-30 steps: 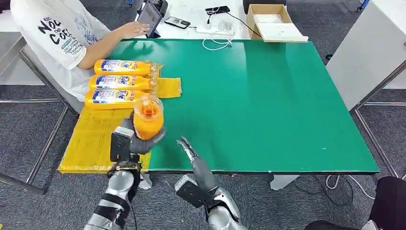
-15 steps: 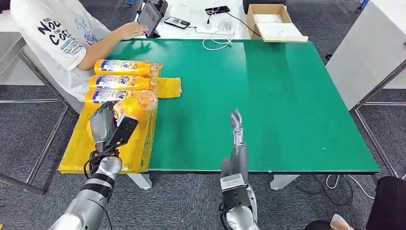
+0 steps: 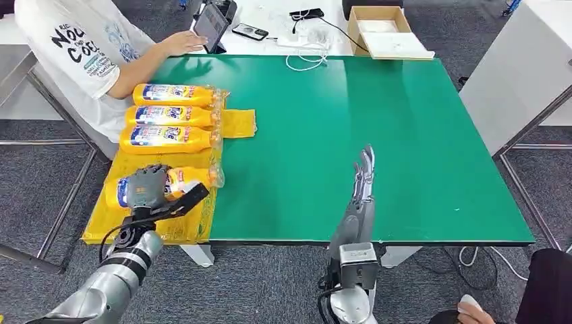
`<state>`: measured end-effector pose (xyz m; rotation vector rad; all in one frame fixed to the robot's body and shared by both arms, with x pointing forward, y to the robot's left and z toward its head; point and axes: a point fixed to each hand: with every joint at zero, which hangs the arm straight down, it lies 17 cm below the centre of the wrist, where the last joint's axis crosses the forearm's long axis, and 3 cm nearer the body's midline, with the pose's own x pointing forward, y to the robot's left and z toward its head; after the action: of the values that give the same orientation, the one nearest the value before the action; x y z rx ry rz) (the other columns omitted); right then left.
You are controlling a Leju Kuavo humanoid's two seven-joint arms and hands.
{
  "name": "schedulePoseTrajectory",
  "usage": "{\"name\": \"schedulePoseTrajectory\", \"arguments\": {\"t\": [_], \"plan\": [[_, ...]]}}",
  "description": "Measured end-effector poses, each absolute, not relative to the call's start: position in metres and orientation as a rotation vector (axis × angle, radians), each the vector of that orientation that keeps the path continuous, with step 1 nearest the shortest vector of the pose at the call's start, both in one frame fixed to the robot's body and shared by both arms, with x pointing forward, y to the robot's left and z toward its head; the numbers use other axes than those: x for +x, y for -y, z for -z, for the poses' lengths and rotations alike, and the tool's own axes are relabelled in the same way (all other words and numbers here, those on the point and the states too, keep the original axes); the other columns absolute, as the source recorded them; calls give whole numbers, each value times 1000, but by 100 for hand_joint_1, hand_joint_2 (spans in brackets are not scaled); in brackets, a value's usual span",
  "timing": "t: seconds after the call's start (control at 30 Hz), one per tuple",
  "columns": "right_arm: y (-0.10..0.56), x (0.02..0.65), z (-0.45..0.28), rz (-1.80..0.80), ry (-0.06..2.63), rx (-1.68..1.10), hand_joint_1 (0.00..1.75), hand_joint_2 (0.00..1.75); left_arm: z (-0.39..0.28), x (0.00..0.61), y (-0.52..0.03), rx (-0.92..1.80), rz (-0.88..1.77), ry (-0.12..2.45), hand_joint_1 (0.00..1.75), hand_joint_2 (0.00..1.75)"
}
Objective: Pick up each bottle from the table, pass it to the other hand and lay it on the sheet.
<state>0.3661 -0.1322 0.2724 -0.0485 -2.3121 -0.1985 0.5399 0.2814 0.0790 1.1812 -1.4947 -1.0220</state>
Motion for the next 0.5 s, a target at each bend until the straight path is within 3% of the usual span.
{"name": "schedulePoseTrajectory", "arguments": {"t": [0.5], "plan": [[127,369,-263,180,2290,-36,0,0,-69,544,-290,1186,1107,1445,175,175]]}}
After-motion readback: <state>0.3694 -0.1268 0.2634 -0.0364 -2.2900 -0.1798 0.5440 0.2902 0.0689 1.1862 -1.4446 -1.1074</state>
